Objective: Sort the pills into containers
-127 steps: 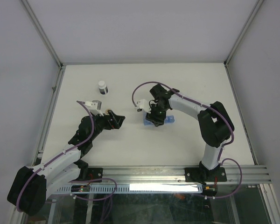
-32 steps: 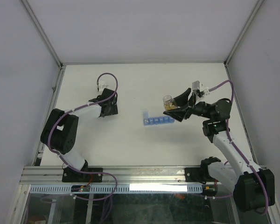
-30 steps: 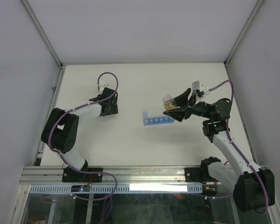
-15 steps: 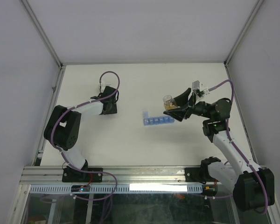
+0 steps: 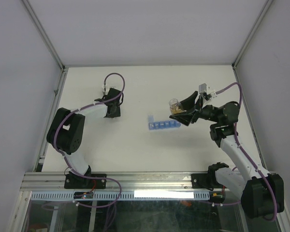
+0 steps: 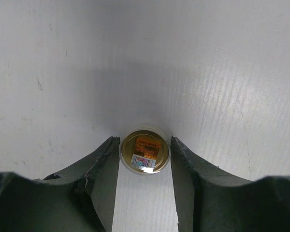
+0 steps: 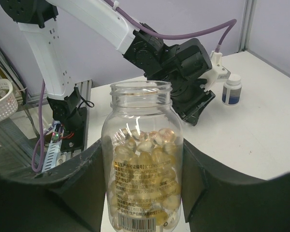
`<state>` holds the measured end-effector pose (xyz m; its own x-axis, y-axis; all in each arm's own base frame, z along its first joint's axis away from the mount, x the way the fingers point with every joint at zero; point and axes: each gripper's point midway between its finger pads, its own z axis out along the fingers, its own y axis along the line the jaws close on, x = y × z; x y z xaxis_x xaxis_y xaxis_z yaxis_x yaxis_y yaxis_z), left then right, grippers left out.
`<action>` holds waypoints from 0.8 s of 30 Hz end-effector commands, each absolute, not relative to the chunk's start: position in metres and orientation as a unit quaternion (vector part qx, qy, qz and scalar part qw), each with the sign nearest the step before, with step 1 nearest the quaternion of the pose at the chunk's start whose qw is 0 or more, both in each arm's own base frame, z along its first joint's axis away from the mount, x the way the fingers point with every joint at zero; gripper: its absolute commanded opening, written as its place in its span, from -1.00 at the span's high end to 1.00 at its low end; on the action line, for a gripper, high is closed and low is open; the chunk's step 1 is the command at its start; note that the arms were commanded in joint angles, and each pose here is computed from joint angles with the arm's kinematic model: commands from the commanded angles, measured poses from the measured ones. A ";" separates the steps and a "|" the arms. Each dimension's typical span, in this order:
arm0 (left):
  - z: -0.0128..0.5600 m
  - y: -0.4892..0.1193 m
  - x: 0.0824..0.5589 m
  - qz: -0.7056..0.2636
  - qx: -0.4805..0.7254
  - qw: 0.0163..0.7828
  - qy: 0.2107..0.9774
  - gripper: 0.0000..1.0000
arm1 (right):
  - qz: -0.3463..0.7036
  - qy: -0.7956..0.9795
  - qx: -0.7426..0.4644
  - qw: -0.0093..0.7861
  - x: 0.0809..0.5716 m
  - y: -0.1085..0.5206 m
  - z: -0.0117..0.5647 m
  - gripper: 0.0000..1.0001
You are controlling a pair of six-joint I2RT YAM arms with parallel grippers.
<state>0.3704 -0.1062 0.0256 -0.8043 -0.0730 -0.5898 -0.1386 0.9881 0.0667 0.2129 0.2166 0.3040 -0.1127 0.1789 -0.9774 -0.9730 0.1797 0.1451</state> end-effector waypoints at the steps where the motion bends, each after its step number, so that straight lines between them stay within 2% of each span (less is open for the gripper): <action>1: 0.033 -0.108 0.380 0.046 -0.050 0.315 0.947 0.35 | 0.516 0.520 -0.380 0.565 0.213 0.215 0.313 1.00; 7: 0.054 -0.131 0.371 -0.032 -0.047 0.321 0.945 0.55 | 0.508 0.522 -0.400 0.556 0.213 0.215 0.305 1.00; 13: 0.111 -0.193 0.343 -0.251 -0.008 0.355 0.901 0.58 | 0.483 0.507 -0.459 0.547 0.209 0.215 0.290 1.00; 16: 0.164 -0.228 0.312 -0.395 0.036 0.381 0.835 0.59 | 0.474 0.500 -0.484 0.539 0.208 0.215 0.281 1.00; 20: 0.226 -0.258 0.255 -0.571 0.089 0.372 0.726 0.59 | 0.470 0.523 -0.496 0.509 0.207 0.213 0.269 1.00; 24: 0.279 -0.279 0.212 -0.671 0.141 0.358 0.634 0.59 | 0.456 0.520 -0.511 0.511 0.209 0.213 0.270 1.00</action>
<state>0.2672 -0.2468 0.1897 -0.7178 -0.3189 -0.6189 0.4457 0.4724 -0.7604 0.2122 0.2146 0.2620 -0.0421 -0.0332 -0.9986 -0.9948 0.0946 0.0387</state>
